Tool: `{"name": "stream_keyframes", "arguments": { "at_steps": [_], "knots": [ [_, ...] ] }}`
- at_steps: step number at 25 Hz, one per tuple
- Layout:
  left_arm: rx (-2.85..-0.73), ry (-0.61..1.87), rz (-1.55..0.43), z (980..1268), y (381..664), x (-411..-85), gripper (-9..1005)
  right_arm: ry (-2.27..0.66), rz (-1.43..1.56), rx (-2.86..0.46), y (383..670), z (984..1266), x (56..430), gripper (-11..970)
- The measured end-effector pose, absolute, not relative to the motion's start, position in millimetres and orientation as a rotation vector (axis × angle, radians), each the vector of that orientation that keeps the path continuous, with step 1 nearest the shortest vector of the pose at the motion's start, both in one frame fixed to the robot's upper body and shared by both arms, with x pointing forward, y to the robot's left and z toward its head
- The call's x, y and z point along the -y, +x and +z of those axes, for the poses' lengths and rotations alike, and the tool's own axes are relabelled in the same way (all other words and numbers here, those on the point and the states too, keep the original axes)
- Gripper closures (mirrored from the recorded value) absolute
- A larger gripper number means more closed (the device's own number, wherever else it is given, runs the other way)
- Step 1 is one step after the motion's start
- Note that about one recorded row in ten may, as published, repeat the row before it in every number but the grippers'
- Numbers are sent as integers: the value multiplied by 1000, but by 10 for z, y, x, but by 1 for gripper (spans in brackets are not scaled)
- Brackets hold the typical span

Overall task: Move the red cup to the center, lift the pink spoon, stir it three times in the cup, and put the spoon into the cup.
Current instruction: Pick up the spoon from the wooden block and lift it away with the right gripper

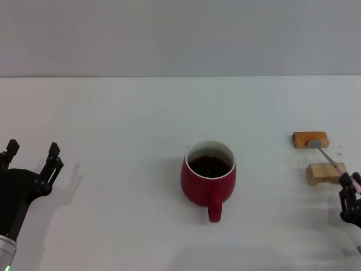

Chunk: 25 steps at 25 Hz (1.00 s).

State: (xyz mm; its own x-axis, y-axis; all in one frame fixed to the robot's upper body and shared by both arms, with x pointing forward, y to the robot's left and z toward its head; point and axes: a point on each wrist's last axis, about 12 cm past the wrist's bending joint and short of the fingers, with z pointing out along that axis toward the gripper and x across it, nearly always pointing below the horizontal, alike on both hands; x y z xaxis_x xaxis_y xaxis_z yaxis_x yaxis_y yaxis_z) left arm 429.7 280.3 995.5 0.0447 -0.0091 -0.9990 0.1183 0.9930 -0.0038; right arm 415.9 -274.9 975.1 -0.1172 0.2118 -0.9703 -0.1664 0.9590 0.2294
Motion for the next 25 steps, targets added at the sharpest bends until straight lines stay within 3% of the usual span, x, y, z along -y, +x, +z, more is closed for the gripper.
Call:
{"name": "stream_keyframes", "arguments": {
  "at_steps": [25],
  "knots": [
    [-1489, 86, -94, 9981, 4231, -2817, 181, -73, 300, -1339, 4229, 10134, 2757, 961]
  ]
}}
